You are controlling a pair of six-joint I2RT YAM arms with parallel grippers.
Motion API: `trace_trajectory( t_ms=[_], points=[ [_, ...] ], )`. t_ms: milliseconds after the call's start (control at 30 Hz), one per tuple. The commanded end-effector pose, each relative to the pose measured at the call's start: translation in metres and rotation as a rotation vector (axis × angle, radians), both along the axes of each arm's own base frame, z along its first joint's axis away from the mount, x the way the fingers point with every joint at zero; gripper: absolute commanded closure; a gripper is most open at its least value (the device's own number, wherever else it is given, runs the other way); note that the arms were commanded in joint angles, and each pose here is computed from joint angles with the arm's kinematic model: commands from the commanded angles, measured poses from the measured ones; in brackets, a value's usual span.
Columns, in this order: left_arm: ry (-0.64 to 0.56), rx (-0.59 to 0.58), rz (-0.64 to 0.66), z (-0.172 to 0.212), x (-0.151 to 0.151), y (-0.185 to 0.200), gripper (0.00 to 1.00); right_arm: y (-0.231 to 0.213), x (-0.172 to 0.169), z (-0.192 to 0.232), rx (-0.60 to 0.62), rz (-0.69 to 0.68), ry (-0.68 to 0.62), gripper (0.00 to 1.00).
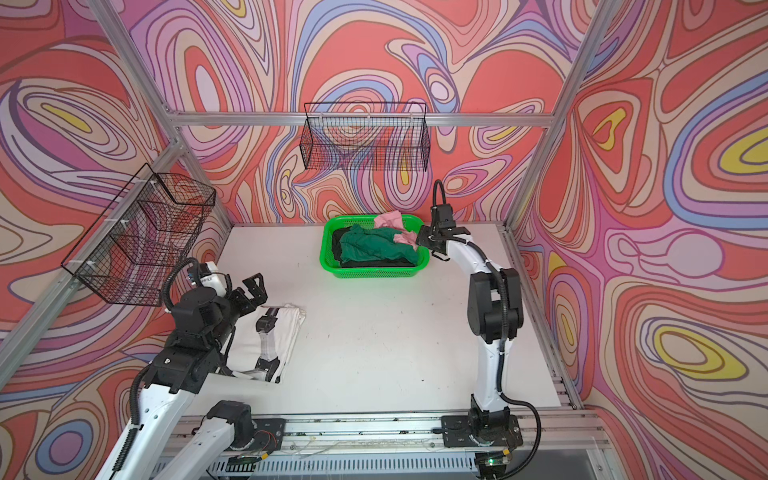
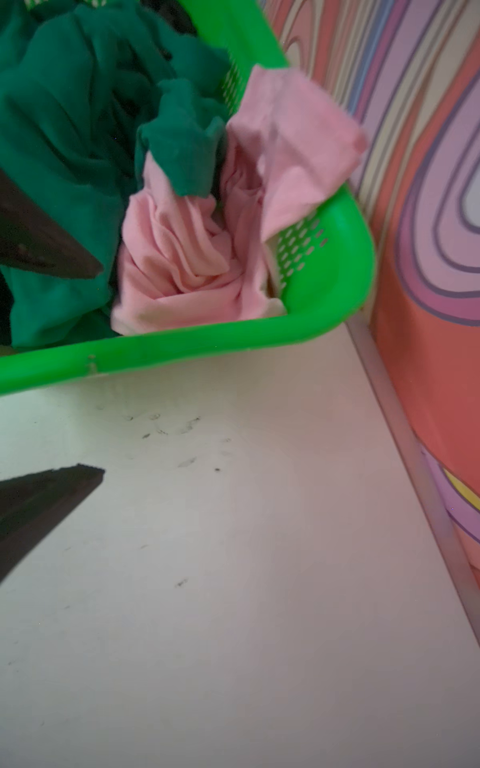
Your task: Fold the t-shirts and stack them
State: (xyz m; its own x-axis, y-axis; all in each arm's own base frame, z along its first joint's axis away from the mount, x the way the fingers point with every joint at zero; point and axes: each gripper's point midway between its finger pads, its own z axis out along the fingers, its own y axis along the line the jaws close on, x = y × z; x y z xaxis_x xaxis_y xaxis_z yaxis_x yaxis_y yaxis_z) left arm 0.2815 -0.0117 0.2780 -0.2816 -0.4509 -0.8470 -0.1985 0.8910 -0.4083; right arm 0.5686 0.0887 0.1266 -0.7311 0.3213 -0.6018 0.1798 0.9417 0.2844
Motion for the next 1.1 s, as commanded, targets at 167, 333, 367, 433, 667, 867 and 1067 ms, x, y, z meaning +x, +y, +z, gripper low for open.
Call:
trace_trajectory(
  t_ms=[167, 333, 367, 433, 667, 867, 1067],
  points=[
    [0.047, -0.016, -0.020, -0.010, 0.001, -0.006, 0.00, 0.007, 0.003, -0.045, -0.123, 0.017, 0.153, 0.38],
    [0.055, -0.016, -0.044, -0.011, 0.004, -0.010, 0.02, 0.005, 0.003, -0.057, -0.107, -0.028, 0.163, 0.53],
    [0.058, -0.014, -0.042, -0.011, 0.004, -0.010, 0.02, 0.006, 0.003, -0.056, -0.102, -0.032, 0.162, 0.55],
    [0.057, -0.015, -0.041, -0.011, 0.004, -0.010, 0.02, 0.006, 0.001, -0.051, -0.078, -0.053, 0.147, 0.59],
    [0.059, -0.019, -0.049, -0.012, 0.006, -0.012, 0.03, 0.002, -0.022, -0.030, 0.022, -0.143, 0.098, 0.79],
    [0.055, -0.023, -0.054, -0.011, 0.005, -0.012, 0.03, -0.005, -0.054, -0.022, 0.063, -0.200, 0.107, 0.85],
    [0.048, -0.030, -0.062, -0.009, 0.003, -0.014, 0.03, -0.038, -0.118, -0.009, 0.143, -0.351, 0.066, 0.93]
  ],
)
